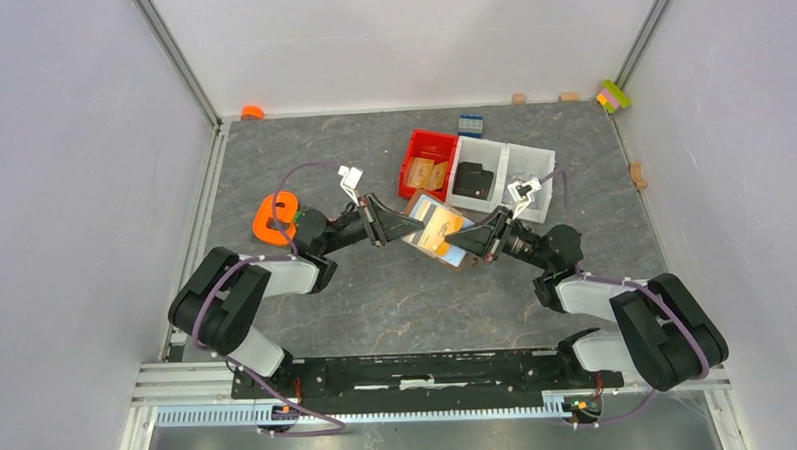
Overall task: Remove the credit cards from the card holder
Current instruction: Remove the credit card from the card holder.
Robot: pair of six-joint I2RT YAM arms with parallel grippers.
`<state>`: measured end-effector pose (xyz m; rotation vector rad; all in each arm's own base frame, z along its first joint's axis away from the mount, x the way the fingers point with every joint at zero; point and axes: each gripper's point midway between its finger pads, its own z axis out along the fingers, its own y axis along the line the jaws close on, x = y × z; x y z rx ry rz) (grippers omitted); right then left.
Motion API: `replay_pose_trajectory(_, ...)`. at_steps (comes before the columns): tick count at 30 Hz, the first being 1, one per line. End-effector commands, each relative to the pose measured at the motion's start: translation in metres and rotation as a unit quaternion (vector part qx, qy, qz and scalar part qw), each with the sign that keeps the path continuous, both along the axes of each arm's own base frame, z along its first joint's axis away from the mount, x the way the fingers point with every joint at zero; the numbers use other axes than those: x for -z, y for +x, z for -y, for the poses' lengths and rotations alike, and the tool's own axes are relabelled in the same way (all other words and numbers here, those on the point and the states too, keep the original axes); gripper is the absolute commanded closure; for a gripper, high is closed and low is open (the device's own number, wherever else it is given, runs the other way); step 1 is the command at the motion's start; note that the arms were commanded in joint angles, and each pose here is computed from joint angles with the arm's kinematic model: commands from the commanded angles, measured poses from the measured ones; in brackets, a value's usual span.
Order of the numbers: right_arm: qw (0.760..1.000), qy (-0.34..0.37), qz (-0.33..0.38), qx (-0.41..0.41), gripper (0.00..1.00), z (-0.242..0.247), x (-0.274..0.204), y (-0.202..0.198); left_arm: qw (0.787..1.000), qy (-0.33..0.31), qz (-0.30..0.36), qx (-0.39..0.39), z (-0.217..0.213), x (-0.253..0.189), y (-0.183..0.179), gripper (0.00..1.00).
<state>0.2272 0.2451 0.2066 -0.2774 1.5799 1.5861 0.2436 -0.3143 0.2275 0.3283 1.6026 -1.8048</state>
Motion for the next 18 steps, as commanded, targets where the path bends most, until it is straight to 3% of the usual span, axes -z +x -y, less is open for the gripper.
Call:
replay_pose_trajectory(1,1.0,-0.003,-0.004,0.019,1.0,0.003,0.004,0.012,0.998,-0.035,0.041,-0.027,-0.02,-0.031,0.0,0.98)
replay_pose_trajectory(9,0.998,-0.04,-0.034,0.03,1.0,0.002,0.025,0.023,0.996,-0.022,0.03,-0.085,-0.039,-0.024,0.015,0.98)
replay_pose_trajectory(12,0.994,-0.08,-0.06,0.047,1.0,0.004,0.045,0.033,0.989,0.036,0.002,-0.141,-0.047,-0.002,0.032,0.98)
replay_pose_trajectory(18,0.988,-0.116,-0.086,0.057,1.0,0.006,0.064,0.041,0.956,0.138,-0.03,-0.258,-0.078,0.029,0.052,0.98)
